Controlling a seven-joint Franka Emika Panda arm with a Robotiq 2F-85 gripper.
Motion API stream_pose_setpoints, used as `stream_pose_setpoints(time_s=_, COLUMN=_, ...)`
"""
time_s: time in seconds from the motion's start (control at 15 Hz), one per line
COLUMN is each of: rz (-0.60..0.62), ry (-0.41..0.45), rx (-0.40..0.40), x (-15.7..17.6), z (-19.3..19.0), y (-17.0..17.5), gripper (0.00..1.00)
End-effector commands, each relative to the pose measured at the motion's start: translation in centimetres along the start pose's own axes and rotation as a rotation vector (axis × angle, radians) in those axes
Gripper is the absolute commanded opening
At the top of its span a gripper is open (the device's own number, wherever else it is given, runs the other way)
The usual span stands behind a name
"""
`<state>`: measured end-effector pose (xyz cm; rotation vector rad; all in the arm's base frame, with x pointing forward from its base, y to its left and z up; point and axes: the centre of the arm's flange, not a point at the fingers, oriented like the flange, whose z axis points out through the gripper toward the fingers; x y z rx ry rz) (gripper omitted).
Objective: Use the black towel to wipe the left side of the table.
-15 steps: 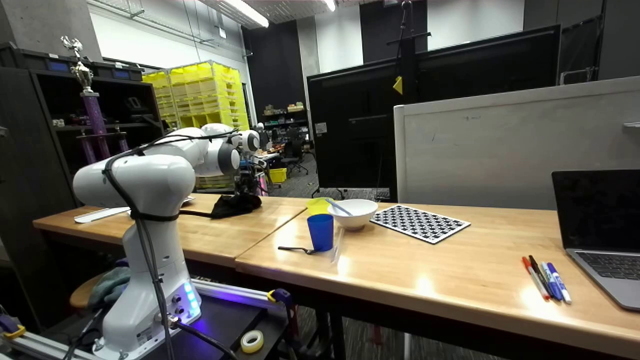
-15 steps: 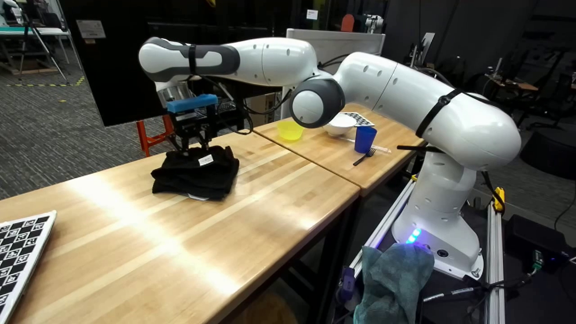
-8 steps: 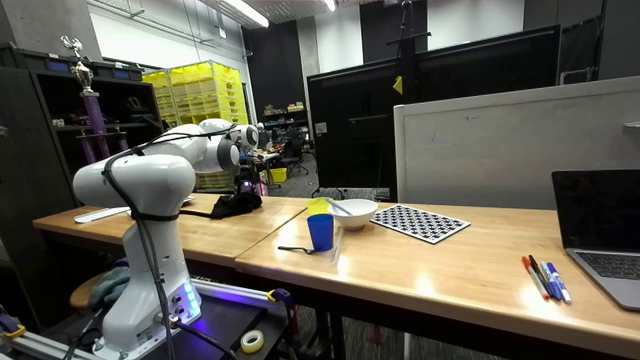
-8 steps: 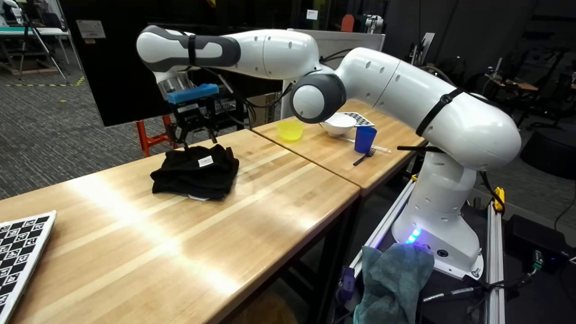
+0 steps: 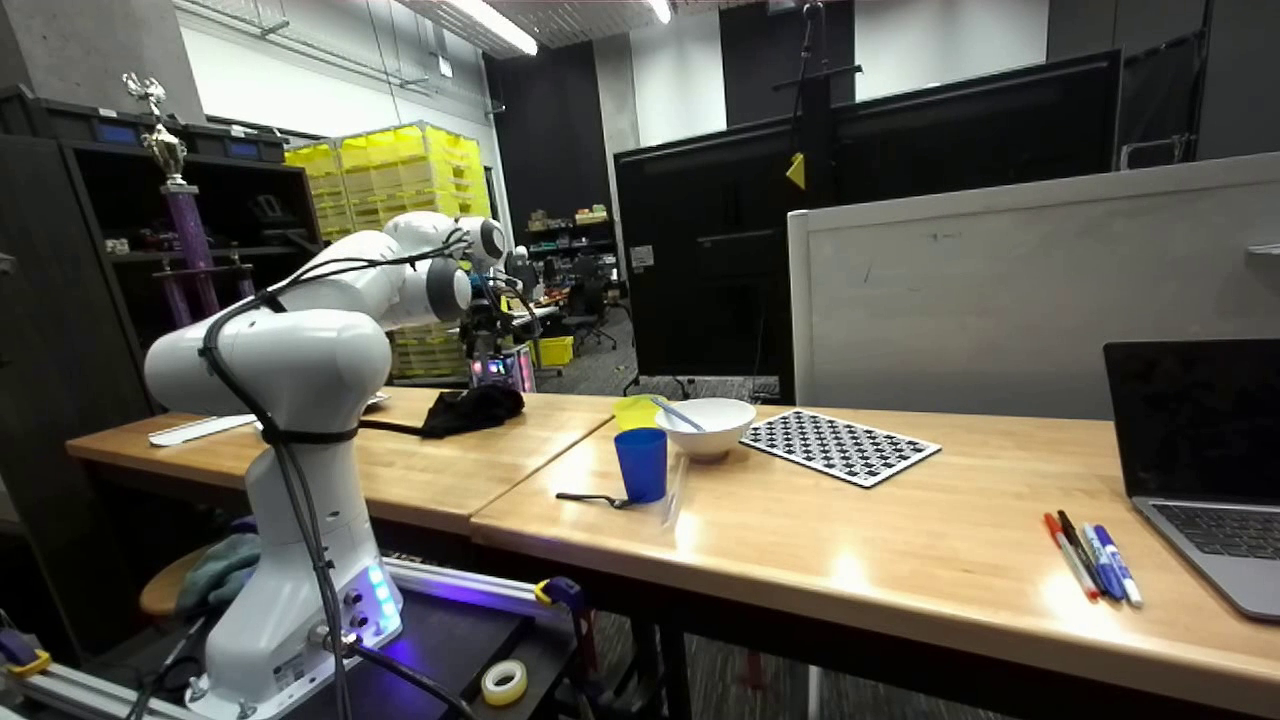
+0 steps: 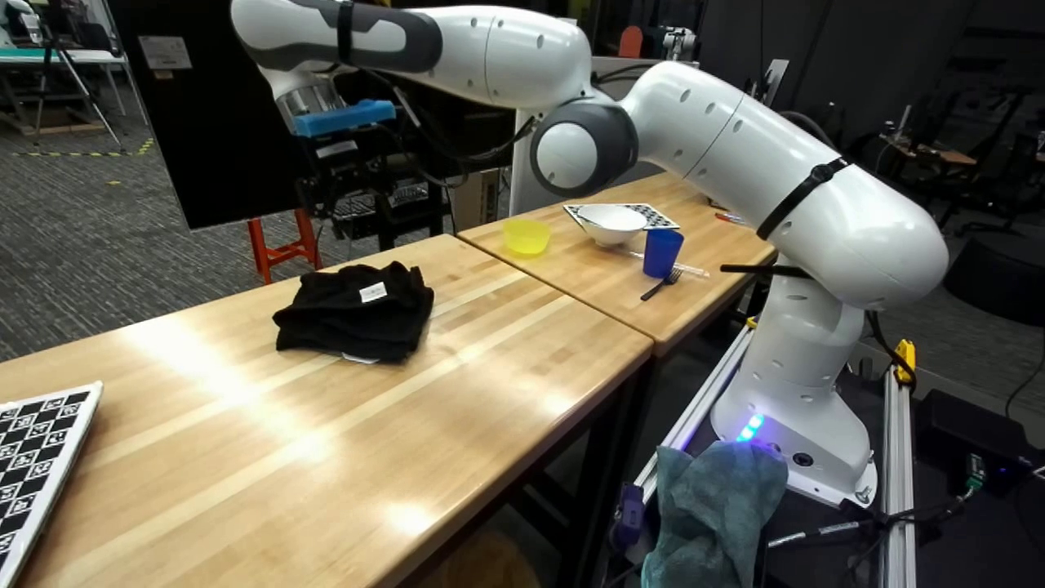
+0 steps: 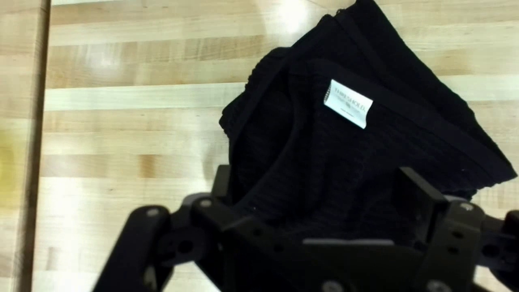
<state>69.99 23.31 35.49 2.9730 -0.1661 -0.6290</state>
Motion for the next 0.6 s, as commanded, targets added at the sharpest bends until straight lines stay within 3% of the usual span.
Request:
stream_pose_setpoints(time_s=0.0, rz=-0.003, ry=0.033, rx=0.01, x=-7.6, z=0.4, y=2.2, gripper=1.0)
stream_pose_setpoints(time_s=0.53, rz=0.014, ry=0.076, rx=0.055, x=-12.5, z=-5.1, y=1.3, gripper=1.0)
